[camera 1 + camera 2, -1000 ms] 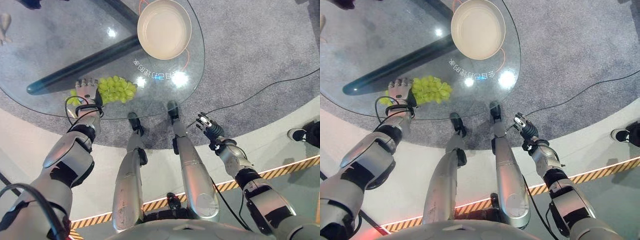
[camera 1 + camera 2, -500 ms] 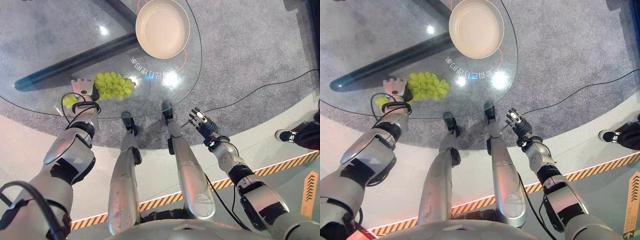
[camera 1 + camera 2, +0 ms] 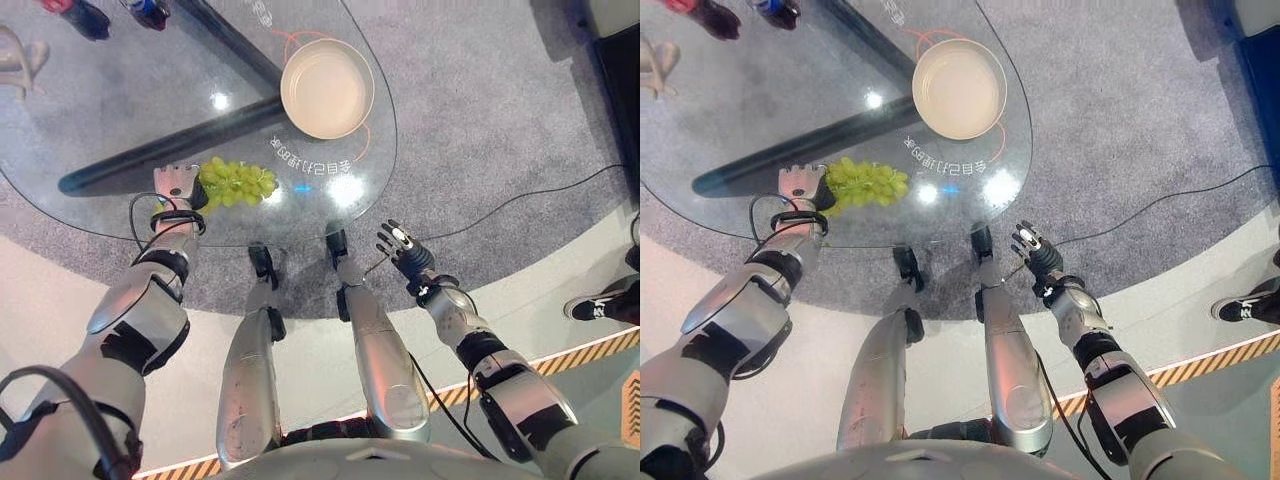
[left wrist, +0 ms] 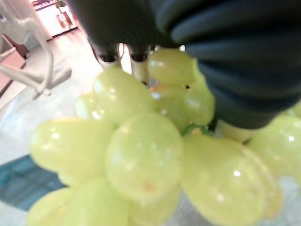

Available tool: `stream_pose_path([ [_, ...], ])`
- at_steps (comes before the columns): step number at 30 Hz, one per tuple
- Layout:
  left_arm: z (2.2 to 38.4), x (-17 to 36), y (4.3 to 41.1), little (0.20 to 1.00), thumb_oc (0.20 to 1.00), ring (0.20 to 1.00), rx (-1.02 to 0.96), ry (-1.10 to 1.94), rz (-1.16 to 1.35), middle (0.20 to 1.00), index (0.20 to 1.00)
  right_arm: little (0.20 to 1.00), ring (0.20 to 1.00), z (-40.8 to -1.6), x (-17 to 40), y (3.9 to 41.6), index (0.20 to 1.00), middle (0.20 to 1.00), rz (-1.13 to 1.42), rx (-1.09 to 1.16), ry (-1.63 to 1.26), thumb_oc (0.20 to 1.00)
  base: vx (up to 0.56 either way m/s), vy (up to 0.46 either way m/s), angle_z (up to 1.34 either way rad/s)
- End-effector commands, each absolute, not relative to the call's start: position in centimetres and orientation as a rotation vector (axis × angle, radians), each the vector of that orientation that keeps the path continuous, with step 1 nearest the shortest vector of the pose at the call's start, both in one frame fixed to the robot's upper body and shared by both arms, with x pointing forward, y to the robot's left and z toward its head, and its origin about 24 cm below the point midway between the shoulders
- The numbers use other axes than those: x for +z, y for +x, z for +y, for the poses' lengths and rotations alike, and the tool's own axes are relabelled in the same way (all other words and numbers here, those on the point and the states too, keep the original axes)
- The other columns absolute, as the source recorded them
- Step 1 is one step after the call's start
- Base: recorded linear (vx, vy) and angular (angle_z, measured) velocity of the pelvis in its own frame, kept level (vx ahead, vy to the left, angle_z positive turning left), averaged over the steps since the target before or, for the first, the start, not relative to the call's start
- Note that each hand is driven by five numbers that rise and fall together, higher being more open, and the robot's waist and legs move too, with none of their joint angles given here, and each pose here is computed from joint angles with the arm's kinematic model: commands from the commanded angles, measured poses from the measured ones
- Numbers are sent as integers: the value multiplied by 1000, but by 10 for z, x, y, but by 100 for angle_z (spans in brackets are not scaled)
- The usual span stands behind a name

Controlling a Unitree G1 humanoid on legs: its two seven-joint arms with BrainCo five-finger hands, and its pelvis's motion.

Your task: Pick up fruits into the plate

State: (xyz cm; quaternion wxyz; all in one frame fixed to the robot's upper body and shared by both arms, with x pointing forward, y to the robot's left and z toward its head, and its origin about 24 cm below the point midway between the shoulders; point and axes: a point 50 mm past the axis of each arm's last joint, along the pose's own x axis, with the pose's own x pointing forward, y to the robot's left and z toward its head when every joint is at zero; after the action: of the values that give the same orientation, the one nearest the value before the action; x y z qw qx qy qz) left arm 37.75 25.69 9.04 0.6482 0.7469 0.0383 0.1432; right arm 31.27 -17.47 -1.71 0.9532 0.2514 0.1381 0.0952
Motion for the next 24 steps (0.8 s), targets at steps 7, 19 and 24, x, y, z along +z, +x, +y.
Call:
stream_pose_path([
  [7, 284, 98, 364, 200, 200, 200, 404, 1565, 28, 200, 200, 1000, 1000, -188, -20, 293, 1000, 1000, 232, 192, 513, 1000, 76, 18, 3],
  [19, 278, 123, 345, 200, 200, 200, 225, 1605, -165, 200, 200, 1000, 1000, -195, 7, 277, 1000, 1000, 120, 285, 419, 1000, 83, -22, 14],
  [24, 278, 143, 334, 200, 200, 200, 112, 1692, -262, 200, 200, 1000, 1000, -200, 36, 276, 1000, 1000, 68, 452, 297, 1000, 131, -97, 9],
])
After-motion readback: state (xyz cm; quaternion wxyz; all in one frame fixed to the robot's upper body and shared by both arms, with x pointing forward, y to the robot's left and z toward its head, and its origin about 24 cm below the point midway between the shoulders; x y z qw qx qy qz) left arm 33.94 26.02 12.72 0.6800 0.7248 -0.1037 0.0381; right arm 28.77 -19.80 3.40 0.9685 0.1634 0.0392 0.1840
